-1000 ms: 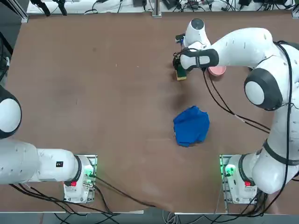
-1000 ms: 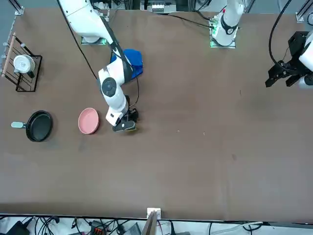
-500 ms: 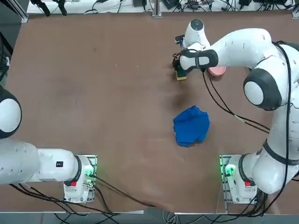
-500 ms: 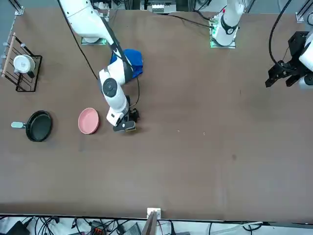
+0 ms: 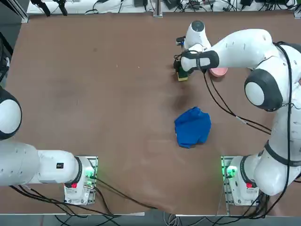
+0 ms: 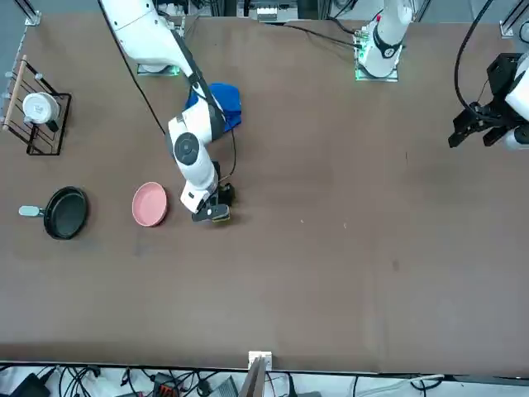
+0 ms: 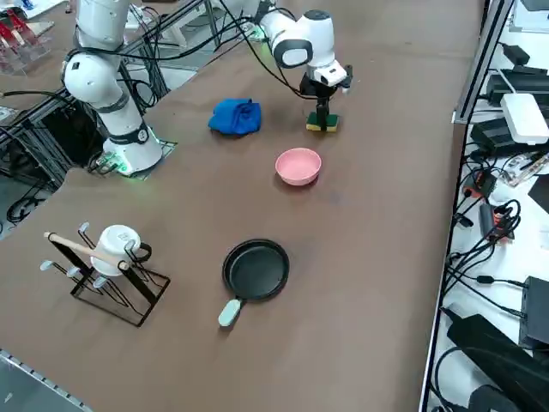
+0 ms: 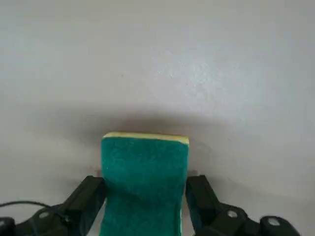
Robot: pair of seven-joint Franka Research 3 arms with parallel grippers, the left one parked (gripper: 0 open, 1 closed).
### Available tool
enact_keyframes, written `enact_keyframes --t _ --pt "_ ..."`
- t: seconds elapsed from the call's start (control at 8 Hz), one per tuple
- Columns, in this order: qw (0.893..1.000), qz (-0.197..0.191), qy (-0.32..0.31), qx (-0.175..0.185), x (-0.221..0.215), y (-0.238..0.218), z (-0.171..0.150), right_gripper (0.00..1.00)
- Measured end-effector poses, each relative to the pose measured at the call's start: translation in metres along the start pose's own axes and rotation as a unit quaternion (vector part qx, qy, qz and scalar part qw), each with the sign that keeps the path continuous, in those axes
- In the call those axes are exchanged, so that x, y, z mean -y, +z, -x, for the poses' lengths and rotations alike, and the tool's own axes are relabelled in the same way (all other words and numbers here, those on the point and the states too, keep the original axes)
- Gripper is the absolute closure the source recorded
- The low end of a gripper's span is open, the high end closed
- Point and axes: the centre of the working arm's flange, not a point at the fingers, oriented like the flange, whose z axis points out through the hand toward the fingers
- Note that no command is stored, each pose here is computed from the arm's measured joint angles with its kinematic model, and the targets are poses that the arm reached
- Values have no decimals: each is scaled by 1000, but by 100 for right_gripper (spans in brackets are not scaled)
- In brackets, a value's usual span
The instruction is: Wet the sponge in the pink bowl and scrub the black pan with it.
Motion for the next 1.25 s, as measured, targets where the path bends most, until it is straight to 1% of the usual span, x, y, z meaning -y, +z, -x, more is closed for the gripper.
enact_keyframes --t 0.5,0.75,0.88,1.0,1.25 --pt "1000 3 7 9 7 14 6 1" --pt "1000 1 14 2 7 8 0 14" --pt "1000 2 26 0 5 2 -6 34" --pt "999 7 42 1 -3 -10 -13 40" --pt "997 25 70 10 -36 -60 -28 44"
